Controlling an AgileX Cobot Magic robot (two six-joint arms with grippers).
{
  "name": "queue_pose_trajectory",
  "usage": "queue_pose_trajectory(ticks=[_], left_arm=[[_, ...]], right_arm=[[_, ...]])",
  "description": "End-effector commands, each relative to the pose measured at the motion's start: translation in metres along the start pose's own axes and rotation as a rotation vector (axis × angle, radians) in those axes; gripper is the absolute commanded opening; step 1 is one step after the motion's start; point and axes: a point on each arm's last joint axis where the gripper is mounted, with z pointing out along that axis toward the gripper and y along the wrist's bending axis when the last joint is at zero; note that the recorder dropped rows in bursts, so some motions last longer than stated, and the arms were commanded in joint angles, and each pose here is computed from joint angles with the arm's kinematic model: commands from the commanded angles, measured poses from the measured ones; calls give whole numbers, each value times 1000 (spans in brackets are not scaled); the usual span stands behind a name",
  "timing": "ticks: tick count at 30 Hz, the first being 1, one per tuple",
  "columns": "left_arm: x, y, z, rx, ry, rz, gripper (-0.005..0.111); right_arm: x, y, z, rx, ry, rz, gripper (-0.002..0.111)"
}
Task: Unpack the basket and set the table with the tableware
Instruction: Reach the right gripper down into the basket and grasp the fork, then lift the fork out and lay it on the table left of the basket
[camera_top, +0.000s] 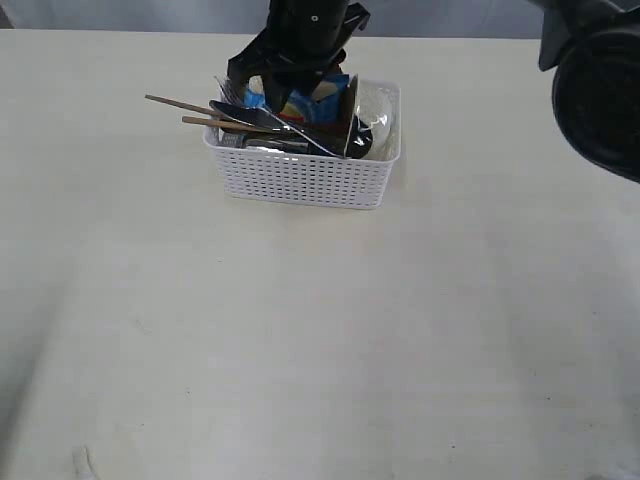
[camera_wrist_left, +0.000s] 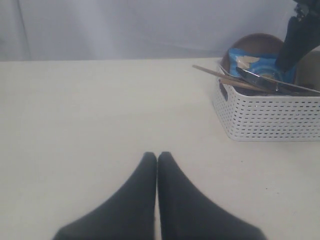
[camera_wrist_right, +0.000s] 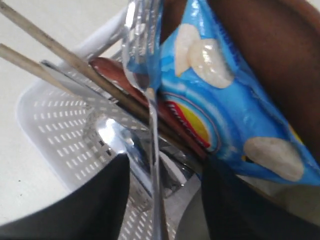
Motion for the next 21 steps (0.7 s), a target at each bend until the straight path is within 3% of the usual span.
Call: queue_pose_trajectory(ticks=[1,17,19,20,21], left_arm=[[1,0,0,7,-1,3,0],[1,0,0,7,-1,3,0],[1,0,0,7,-1,3,0],[1,0,0,7,-1,3,0],[1,0,0,7,-1,3,0]], right_arm=[[2,-13,0,-32,-7,58,43],[5,-12,30,-105,36,93,43],[5,-12,31,-105,38,94,34],[5,-12,32,-105,40,94,20],[5,-12,32,-105,40,94,13]])
